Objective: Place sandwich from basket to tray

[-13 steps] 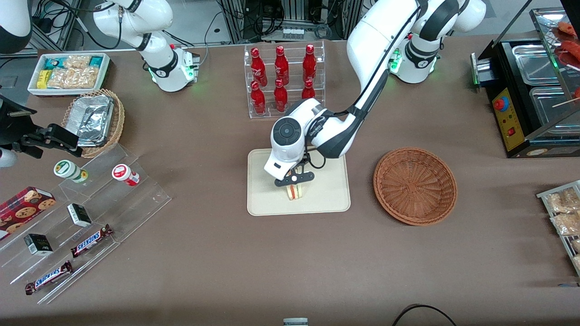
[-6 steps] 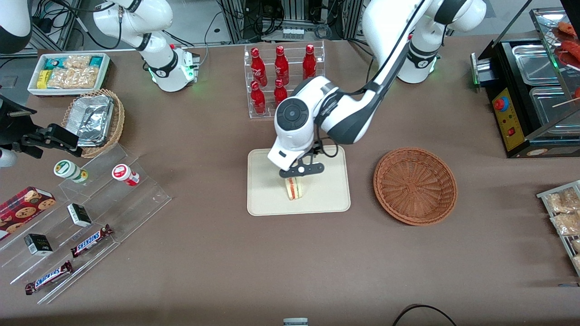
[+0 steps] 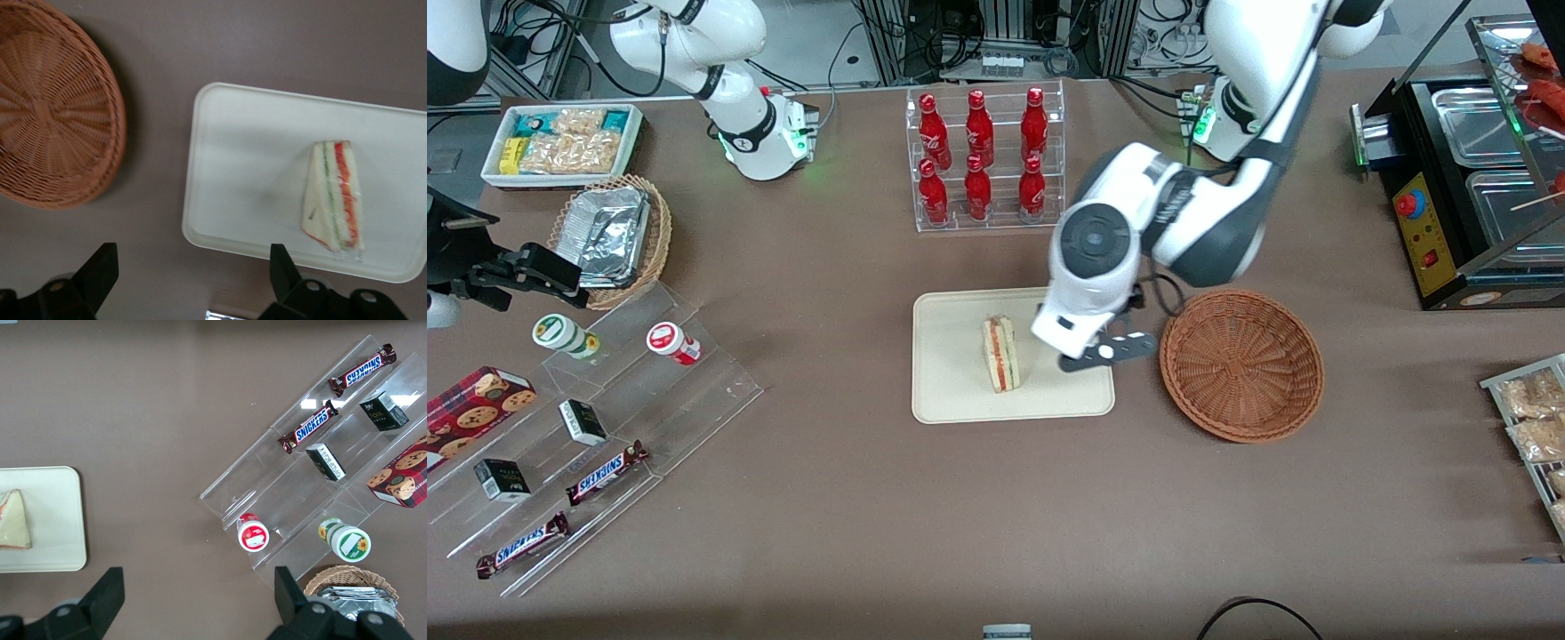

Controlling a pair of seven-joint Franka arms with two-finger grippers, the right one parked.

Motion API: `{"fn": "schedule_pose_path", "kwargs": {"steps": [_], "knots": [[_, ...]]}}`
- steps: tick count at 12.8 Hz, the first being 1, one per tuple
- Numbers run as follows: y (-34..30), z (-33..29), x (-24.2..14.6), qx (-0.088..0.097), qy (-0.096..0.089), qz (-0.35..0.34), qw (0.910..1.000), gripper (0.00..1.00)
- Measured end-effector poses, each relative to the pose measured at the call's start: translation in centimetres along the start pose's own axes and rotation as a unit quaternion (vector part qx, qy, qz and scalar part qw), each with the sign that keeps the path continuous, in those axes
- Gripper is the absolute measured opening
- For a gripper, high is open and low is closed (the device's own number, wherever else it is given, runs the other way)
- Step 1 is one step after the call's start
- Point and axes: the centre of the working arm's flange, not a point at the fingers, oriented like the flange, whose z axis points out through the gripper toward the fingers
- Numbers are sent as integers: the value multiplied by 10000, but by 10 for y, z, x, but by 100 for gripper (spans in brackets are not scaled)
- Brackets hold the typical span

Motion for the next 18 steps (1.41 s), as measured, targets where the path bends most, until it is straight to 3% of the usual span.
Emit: {"fn": "schedule_pose_path", "kwargs": {"steps": [6, 10, 14, 18], "knots": [[-131, -26, 31, 8, -249, 414, 9988, 100], [-184, -48, 29, -28, -317, 465, 9984, 100], [-247, -79, 17, -105, -500, 784, 9956, 100], [-303, -117, -6, -152, -529, 944, 9940, 100]]}}
